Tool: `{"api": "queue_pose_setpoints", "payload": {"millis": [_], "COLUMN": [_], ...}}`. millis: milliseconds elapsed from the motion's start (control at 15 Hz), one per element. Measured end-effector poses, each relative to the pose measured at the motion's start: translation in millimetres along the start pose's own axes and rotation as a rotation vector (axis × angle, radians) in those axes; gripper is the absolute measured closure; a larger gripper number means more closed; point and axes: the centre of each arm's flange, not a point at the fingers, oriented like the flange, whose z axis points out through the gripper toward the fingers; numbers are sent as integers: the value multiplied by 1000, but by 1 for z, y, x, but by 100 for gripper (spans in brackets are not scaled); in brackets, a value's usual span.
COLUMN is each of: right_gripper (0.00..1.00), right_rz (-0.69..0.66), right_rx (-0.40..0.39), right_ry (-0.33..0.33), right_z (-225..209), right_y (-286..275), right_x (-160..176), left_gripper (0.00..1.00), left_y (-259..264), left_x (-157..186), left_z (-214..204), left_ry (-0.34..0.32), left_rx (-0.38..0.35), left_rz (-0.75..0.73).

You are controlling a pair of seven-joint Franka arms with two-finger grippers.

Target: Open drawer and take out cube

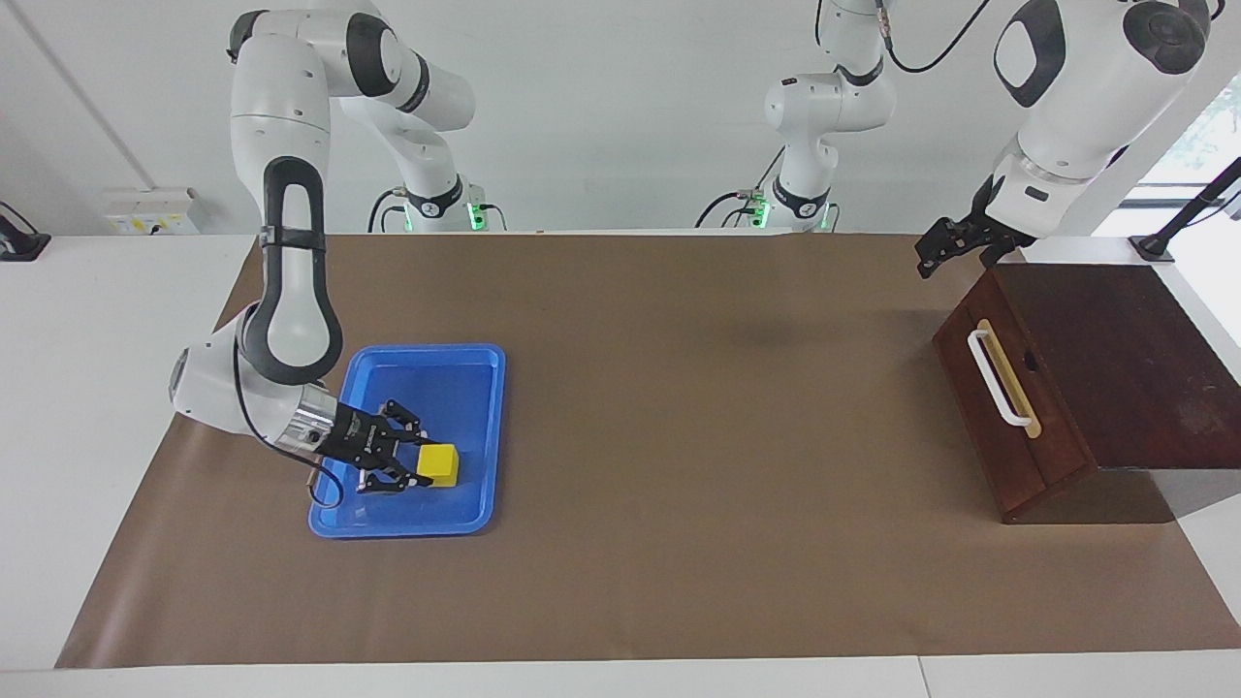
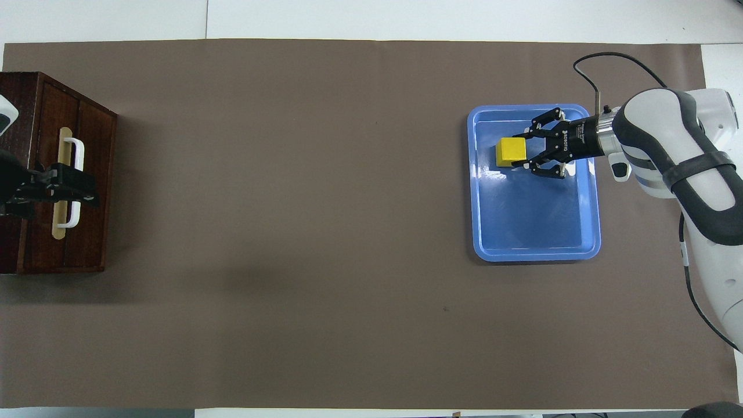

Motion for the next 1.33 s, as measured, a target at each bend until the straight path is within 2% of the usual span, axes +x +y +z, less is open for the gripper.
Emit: {"api": "queue_pose_setpoints", "payload": {"millis": [267,533,667,733,867,1133,1333], "right_gripper": [37,0,0,0,0,0,0], "right_rz": [1,-22,-48,-71,-147,-341,-448], "right_rx": [-19,-37,-35,-36,-45,-96,-122], "right_ry": [-8,-40,-40,-23,56,226,308], "right_z": [4,-18,-38,-48,-68,-105,-155], "right_y": [3,0,-1,0,3,29,52], "right_x": [0,-26,-48,-58,-84,-172,-212], "left_gripper": [0,0,0,0,0,0,0], "left_y": [0,1,1,1,1,10,18], "left_x": [-6,-8,-8,-8,-8,-10,-11], "left_z": [-12,-18,-20,-20,-20,-20,-20], "left_ry": [23,34,39,39,39,39,38], "left_rx": [-11,-16,-17,-17,-17,-16,-14], "left_rz": [3,6,7,10,21,54,93]}}
